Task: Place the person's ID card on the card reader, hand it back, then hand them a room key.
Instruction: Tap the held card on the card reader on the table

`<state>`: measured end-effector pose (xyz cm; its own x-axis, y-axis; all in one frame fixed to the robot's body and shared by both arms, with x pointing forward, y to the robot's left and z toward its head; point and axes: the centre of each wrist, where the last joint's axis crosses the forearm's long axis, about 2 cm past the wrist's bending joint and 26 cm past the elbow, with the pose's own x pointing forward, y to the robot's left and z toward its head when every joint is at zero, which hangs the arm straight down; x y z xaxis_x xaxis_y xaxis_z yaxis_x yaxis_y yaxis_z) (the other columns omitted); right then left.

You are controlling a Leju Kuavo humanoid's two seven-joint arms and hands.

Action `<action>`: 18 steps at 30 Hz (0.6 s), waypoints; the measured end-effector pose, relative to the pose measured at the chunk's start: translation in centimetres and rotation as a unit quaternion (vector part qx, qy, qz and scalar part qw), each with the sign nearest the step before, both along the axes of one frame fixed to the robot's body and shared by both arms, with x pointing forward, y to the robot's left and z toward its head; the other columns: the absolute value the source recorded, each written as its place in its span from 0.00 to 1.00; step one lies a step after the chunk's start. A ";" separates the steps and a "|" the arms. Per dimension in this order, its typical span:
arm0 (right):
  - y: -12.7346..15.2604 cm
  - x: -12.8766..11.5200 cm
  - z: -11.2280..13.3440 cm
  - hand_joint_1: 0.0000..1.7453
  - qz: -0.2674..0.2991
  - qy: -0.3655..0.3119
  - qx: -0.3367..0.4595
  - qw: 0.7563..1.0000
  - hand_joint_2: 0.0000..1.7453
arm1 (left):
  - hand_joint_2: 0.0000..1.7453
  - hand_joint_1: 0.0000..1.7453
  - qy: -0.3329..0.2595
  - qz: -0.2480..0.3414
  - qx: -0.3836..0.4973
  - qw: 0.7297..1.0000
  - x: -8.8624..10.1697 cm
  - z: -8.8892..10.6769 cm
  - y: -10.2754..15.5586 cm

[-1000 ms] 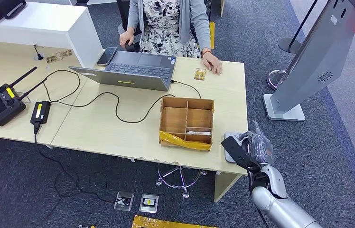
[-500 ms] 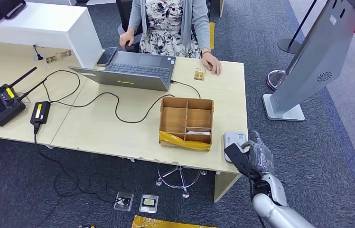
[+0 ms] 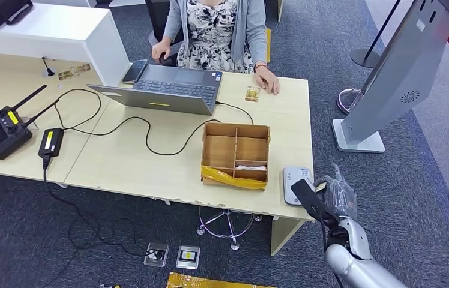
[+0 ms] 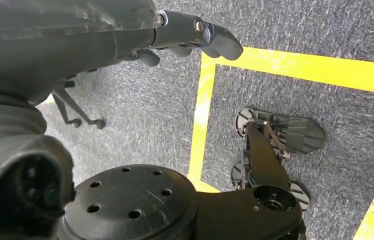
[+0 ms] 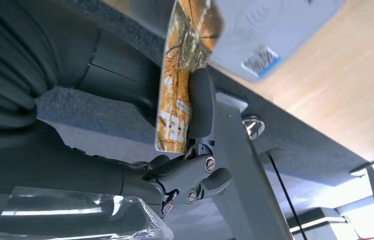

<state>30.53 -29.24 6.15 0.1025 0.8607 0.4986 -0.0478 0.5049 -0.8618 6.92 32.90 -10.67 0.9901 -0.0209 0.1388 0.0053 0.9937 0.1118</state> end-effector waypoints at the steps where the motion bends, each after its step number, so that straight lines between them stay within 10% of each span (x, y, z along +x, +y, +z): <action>1: 0.0 0.6 0.8 1.00 0.001 -0.007 -0.008 1.000 1.00 | 0.00 0.00 0.000 -0.002 0.000 1.000 0.0 0.0 0.0; 10: 1.3 6.1 11.2 1.00 0.034 -0.116 -0.056 0.991 1.00 | 0.00 0.00 0.005 -0.028 0.000 1.000 -0.1 0.0 0.3; 18: 1.7 7.2 14.7 1.00 0.036 -0.154 -0.062 0.985 1.00 | 0.00 0.00 0.008 -0.053 0.002 0.999 -0.1 0.0 0.4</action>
